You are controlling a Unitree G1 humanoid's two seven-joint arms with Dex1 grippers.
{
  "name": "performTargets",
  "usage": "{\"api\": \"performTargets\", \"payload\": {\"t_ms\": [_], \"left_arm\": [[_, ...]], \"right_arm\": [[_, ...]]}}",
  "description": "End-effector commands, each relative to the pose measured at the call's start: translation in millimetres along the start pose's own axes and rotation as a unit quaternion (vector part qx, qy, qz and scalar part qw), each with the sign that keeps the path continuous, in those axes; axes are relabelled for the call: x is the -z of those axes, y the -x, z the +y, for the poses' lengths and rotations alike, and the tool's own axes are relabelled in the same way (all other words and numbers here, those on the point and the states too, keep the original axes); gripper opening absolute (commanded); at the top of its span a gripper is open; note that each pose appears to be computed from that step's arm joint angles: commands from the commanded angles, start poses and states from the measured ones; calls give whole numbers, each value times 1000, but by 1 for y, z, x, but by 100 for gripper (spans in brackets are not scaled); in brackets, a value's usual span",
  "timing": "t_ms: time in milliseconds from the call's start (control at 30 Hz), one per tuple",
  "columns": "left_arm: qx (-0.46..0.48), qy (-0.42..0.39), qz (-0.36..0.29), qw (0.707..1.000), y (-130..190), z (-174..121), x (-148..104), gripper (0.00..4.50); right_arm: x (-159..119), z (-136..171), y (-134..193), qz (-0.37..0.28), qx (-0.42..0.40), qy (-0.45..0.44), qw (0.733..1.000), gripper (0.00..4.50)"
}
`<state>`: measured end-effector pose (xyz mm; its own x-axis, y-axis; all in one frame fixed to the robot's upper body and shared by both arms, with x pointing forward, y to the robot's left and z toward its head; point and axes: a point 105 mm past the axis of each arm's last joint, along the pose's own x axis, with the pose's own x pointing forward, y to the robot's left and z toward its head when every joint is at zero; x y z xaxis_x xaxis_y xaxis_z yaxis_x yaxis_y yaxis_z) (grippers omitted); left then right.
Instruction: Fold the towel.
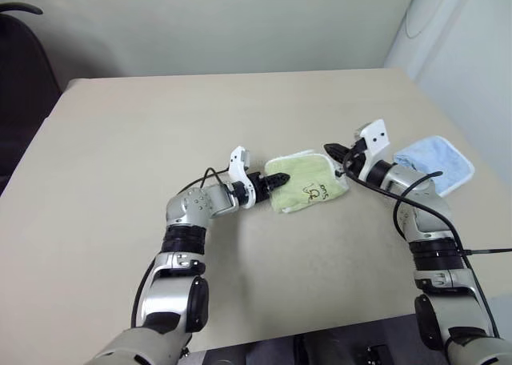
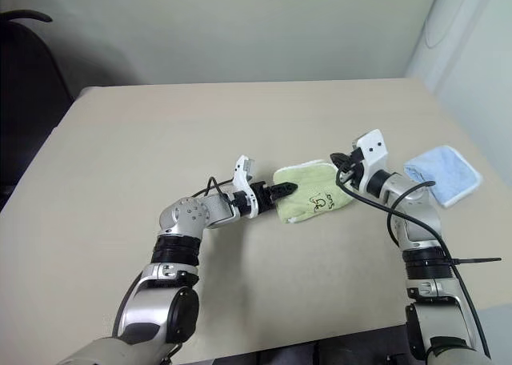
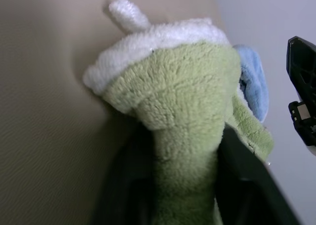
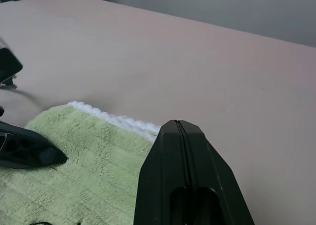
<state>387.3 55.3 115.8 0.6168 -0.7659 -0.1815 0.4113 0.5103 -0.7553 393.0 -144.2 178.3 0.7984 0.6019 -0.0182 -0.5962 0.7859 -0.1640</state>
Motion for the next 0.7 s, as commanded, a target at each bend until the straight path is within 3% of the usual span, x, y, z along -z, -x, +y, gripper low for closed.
{"api": "performTargets", "payload": {"t_ms": [33,200,300,400,500,600,700], "left_arm": [[28,-1,-38,999,2,-15,-13,9],[3,72,-157,985,18,-6,-48,4],[-18,93,-267,959,60,3,-92,4],[-59,80,-401,911,140,17,-150,4],[-111,57,-498,858,224,28,-186,4],[-190,41,-525,829,290,54,-188,4],[-271,63,-515,811,329,88,-165,4]], "right_arm": [[-19,-8,1,-35,17,10,999,0],[-27,-16,0,-52,39,9,998,0],[-30,-20,1,-59,49,8,997,0],[-28,-23,4,-57,52,8,997,0],[-26,-24,5,-55,54,7,997,0],[-25,-20,0,-55,45,3,997,0],[-26,-16,-5,-57,34,1,998,0]]}}
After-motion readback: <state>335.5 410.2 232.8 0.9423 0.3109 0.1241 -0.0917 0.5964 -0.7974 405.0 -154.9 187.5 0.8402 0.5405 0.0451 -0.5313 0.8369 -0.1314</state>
